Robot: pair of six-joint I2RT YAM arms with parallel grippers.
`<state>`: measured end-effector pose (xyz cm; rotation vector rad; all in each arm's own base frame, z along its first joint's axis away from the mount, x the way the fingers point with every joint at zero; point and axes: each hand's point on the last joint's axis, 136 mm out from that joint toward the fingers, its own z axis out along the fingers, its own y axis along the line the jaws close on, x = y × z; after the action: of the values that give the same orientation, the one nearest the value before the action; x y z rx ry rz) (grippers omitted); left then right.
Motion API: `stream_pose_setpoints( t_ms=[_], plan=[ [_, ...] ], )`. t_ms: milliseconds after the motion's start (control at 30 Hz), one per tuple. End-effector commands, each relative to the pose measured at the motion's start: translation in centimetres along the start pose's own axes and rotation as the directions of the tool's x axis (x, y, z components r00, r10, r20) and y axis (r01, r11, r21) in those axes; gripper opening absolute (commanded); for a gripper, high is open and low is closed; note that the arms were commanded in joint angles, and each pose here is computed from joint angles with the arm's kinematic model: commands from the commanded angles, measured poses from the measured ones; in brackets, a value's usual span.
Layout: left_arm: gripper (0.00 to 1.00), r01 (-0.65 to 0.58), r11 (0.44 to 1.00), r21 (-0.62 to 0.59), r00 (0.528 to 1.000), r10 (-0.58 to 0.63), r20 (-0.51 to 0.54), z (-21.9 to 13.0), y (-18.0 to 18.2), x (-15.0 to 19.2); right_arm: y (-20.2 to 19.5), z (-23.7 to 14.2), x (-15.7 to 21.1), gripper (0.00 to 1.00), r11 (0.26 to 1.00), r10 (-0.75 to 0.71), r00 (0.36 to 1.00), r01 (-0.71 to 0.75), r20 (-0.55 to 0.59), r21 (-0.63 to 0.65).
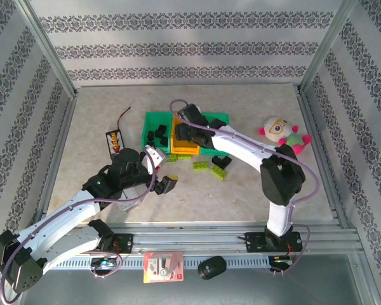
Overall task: Sort the legos into containers by color
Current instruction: Place the lego in the container.
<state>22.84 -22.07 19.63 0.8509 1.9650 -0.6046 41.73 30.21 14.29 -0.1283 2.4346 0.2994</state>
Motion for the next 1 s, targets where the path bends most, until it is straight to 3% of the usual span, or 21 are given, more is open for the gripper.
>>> stream_pose_setpoints(
  t_ms=[0, 233, 433, 700, 833, 967],
  plan=[
    [0.99, -0.005, 1.000, -0.022, 0.999, 0.006, 0.047, 0.1, 0.2, -0.9, -0.8, 2.3, -1.9, 0.62, 0.998, -0.042, 0.999, 0.041, 0.020, 0.042],
    [0.99, -0.012, 0.999, -0.034, 0.999, 0.013, 0.030, 0.2, 0.4, -0.2, -1.8, 6.7, -3.7, 0.63, 0.997, -0.043, 0.999, 0.043, 0.005, 0.066],
    [0.99, -0.013, 0.999, -0.038, 0.999, 0.015, 0.030, 0.2, 0.5, -0.2, -1.6, 6.8, -4.4, 0.71, 0.996, -0.054, 0.999, 0.053, 0.008, 0.067],
    [0.99, -0.029, 1.000, -0.002, 0.999, 0.029, 0.040, 0.6, -0.2, -0.3, -0.9, 1.4, -5.1, 0.81, 0.996, -0.079, 0.994, 0.076, 0.071, 0.044],
    [0.99, -0.040, 0.999, 0.029, 0.998, 0.038, 0.052, 1.1, -1.1, -0.6, -2.0, -1.4, -3.1, 0.83, 0.996, -0.076, 0.994, 0.073, 0.076, 0.047],
    [0.99, -0.054, 0.997, 0.063, 0.997, 0.050, 0.065, 1.7, -2.2, -0.9, -5.1, -4.3, 1.3, 0.85, 0.997, -0.025, 0.998, 0.021, 0.056, 0.080]
  ],
)
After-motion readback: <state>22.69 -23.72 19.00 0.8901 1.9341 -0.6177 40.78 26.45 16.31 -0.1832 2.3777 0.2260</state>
